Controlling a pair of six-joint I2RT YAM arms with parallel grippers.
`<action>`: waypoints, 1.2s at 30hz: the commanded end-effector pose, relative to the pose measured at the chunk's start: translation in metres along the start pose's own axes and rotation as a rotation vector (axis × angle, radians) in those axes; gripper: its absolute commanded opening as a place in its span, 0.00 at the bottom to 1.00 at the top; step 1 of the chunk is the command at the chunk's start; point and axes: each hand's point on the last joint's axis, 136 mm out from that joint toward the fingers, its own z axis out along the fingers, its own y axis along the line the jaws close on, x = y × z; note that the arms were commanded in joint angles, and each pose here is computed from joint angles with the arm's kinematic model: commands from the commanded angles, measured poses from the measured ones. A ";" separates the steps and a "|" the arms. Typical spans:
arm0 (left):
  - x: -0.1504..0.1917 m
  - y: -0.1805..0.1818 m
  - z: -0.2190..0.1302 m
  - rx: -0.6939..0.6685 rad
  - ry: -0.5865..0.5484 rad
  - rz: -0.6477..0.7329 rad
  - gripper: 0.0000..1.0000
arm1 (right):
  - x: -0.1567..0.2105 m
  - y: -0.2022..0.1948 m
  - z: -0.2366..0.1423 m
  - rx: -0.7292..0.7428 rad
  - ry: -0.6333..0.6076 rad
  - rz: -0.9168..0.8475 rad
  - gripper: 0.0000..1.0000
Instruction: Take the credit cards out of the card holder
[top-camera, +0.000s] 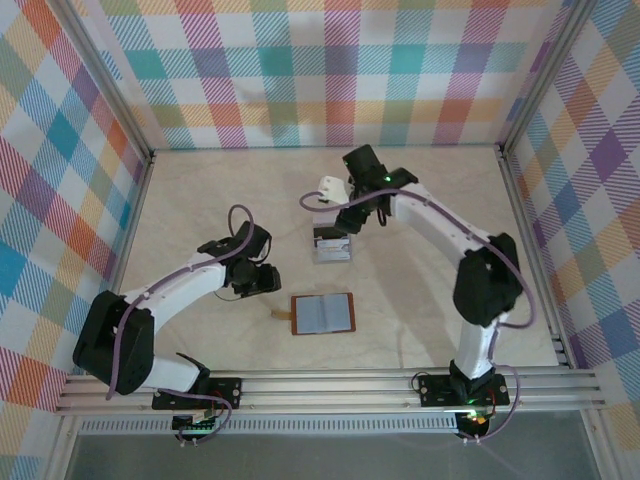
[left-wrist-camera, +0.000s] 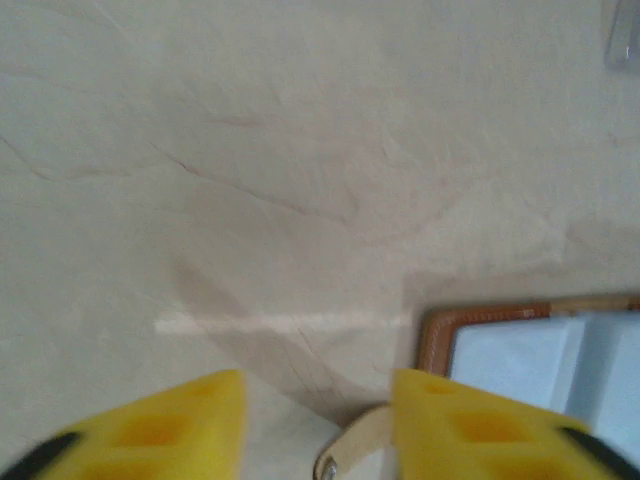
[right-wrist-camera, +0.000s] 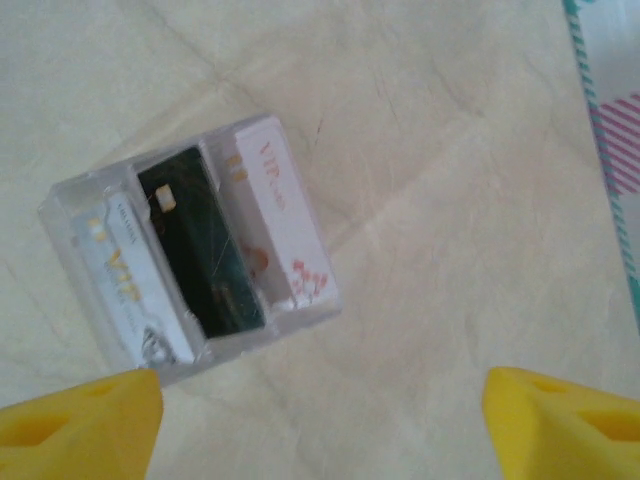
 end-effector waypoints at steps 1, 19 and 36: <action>-0.030 0.017 -0.025 -0.093 -0.151 0.022 0.64 | 0.011 -0.005 -0.010 0.084 -0.046 0.179 1.00; -0.127 0.137 -0.072 -0.590 -0.664 -0.092 1.00 | 0.215 -0.007 -0.007 0.398 -0.145 0.952 1.00; -0.174 0.149 -0.021 -0.288 -0.875 -0.047 1.00 | 0.232 -0.039 -0.013 0.573 -0.420 1.003 1.00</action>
